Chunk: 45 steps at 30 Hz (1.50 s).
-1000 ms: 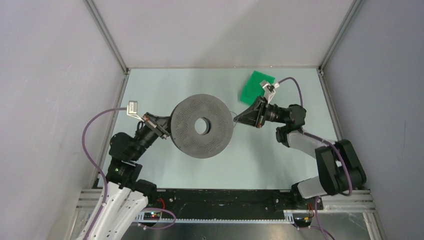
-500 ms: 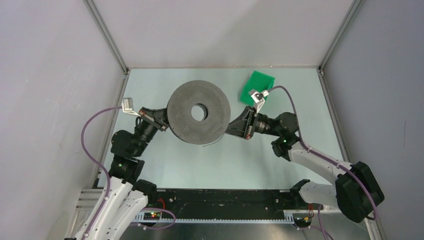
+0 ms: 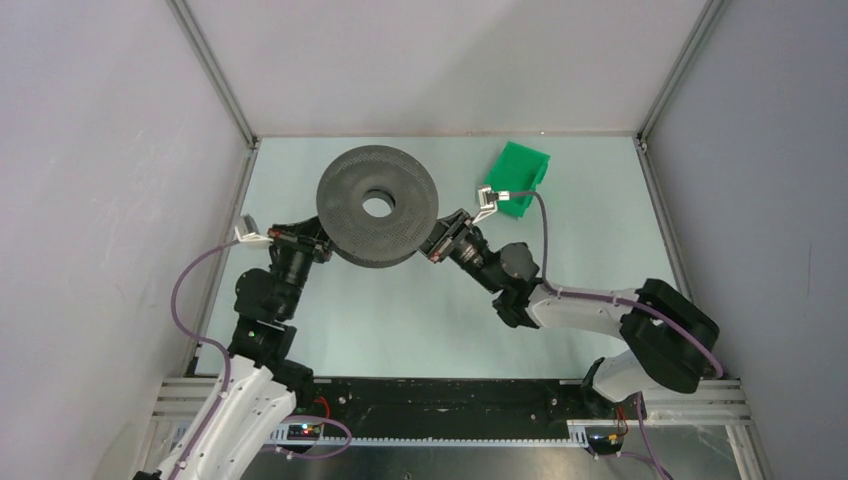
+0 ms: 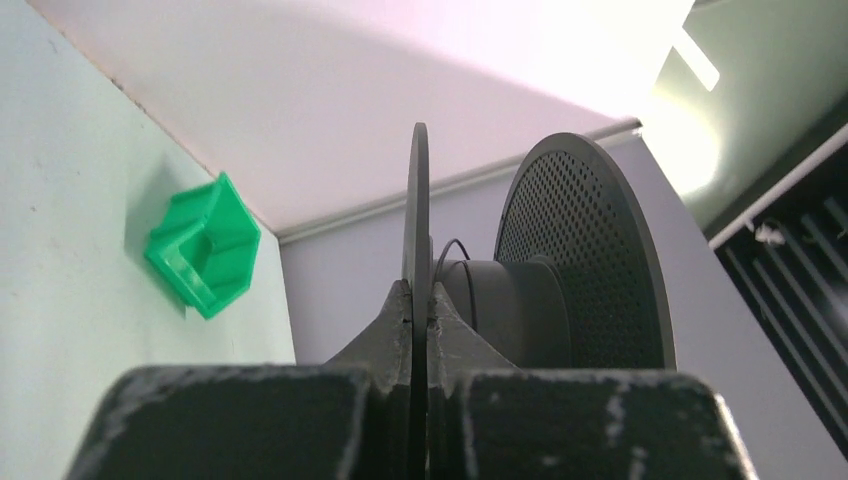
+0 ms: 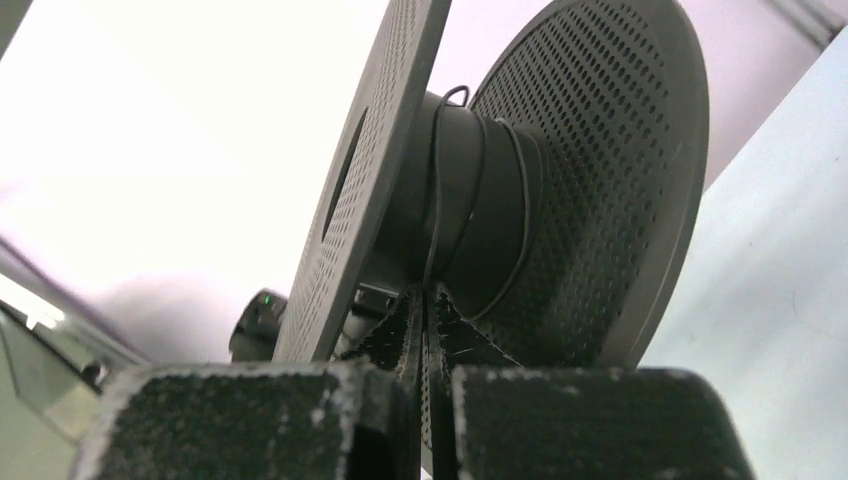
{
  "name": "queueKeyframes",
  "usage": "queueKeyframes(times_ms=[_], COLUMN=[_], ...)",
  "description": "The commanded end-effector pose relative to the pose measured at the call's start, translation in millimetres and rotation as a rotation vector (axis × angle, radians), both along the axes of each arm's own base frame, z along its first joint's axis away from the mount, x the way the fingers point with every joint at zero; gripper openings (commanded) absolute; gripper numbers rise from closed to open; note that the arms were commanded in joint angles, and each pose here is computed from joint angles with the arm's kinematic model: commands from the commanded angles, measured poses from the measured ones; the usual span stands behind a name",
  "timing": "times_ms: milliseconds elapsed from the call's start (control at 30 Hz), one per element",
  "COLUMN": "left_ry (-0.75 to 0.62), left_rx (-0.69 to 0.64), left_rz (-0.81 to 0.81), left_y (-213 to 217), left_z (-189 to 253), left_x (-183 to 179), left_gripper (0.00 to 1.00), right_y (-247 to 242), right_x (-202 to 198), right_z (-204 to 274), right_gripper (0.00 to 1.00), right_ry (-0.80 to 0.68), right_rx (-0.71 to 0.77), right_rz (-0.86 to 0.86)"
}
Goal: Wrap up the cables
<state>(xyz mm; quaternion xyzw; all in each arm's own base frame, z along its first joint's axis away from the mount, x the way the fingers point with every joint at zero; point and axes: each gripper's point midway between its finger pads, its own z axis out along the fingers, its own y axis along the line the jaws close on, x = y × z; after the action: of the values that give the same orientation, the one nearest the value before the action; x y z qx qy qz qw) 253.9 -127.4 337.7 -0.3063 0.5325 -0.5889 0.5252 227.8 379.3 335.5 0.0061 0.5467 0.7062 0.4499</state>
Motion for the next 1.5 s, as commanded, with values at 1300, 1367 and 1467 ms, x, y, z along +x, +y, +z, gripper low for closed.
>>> queueKeyframes(times_ms=[1300,1367,1467], left_ry=[-0.064,-0.061,-0.056], left_rx=[-0.24,-0.233,-0.228], left_rz=[0.15,0.16,0.162], left_y=[35.6,37.0,36.7], left_z=[13.5,9.8,7.6], left_x=[4.6,5.3,6.2], left_gripper=[0.0,0.0,0.0], right_y=[14.9,8.5,1.3], right_x=[32.2,31.0,30.7], right_z=[-22.2,-23.1,-27.8], right_gripper=[0.0,0.0,0.0], right_ry=[0.071,0.073,0.081], right_rx=[-0.019,-0.011,-0.006], right_rz=[-0.575,-0.578,-0.59])
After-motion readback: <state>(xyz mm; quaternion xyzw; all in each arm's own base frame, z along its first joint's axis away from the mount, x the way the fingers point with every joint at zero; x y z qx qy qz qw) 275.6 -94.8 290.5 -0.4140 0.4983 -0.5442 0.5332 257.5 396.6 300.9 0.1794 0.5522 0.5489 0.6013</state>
